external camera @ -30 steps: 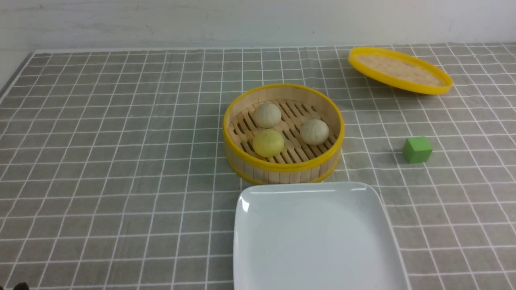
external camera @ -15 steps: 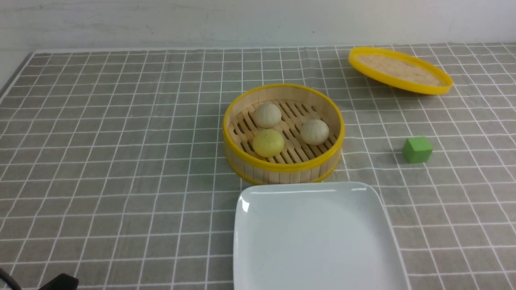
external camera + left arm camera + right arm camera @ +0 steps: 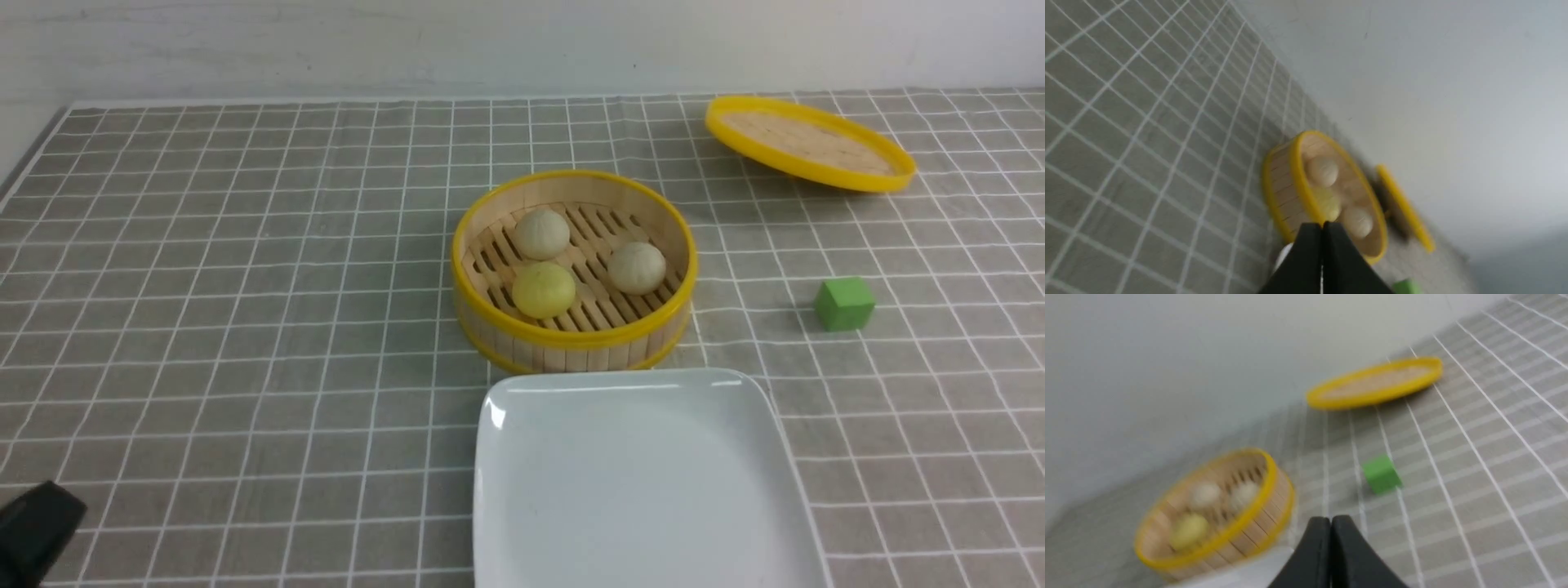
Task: Put the steamed buns into the plate on the grey tablecloth.
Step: 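Reach toward a bun in the bamboo steamer with the right gripper, then move the steamed bun from the bamboo steamer onto the white plate with the right gripper, then reach into the bamboo steamer and grasp a bun with the left gripper, then carry the bun from the bamboo steamer to the plate with the left gripper, then reach into the bamboo steamer and grasp a bun with the left gripper, then carry the bun from the bamboo steamer to the plate with the left gripper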
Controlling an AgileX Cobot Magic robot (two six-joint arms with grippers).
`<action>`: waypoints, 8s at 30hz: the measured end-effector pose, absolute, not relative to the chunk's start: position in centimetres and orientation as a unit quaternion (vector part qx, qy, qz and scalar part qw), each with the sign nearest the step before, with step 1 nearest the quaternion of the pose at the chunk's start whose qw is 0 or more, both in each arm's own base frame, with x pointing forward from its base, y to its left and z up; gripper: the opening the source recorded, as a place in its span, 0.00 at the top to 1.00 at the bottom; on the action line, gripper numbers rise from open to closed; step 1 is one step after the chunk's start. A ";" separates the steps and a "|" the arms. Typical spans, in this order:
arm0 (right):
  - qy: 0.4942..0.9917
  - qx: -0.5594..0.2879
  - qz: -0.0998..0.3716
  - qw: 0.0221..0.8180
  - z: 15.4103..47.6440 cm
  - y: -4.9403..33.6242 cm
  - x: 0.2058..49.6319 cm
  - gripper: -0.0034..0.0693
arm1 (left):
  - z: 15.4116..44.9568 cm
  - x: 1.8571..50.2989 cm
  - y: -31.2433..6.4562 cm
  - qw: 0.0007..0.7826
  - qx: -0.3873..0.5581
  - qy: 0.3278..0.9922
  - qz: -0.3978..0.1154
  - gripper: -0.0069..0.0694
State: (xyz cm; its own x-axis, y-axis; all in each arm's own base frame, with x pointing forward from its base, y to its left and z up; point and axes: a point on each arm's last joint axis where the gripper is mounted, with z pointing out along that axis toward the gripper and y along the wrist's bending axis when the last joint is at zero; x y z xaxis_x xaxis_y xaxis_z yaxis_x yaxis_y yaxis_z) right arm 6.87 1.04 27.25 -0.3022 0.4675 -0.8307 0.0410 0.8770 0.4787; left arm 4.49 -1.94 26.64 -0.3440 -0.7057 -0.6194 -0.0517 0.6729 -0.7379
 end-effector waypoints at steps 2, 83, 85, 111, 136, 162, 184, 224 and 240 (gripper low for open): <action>0.842 0.163 0.166 0.486 26.8 1.1 8.2 0.97 | 26.3 5.2 -2.1 0.457 -0.248 0.805 -0.287 0.91; 0.963 -0.245 0.081 0.072 22.6 19.4 28.1 0.27 | 25.1 13.2 -3.0 0.232 -0.147 0.941 -0.200 0.72; 0.959 -0.263 0.056 0.085 25.3 18.7 27.9 0.31 | 26.0 13.8 -3.1 0.240 -0.131 0.941 -0.199 0.72; 0.941 -0.228 0.048 0.247 29.3 7.2 12.3 0.97 | 31.8 30.2 -13.6 0.179 0.064 0.934 -0.301 0.56; 0.933 -0.228 0.057 0.274 28.5 7.3 12.5 0.95 | 21.3 42.9 -24.0 0.171 0.141 0.964 -0.146 0.45; 0.928 -0.227 0.063 0.289 28.6 7.5 12.7 0.90 | 32.2 30.1 -20.2 0.112 0.212 0.962 -0.133 0.89; 0.929 -0.228 0.060 0.285 28.6 7.4 12.6 0.86 | 23.6 31.6 -27.1 0.122 0.200 0.968 -0.086 0.20; 0.934 -0.224 0.068 0.272 28.5 7.5 12.4 0.80 | 27.1 45.4 -23.9 0.227 0.117 0.956 -0.147 0.87; 0.935 -0.223 0.068 0.268 28.4 7.5 12.3 0.78 | 36.2 30.6 -21.1 0.166 0.210 0.946 -0.185 0.87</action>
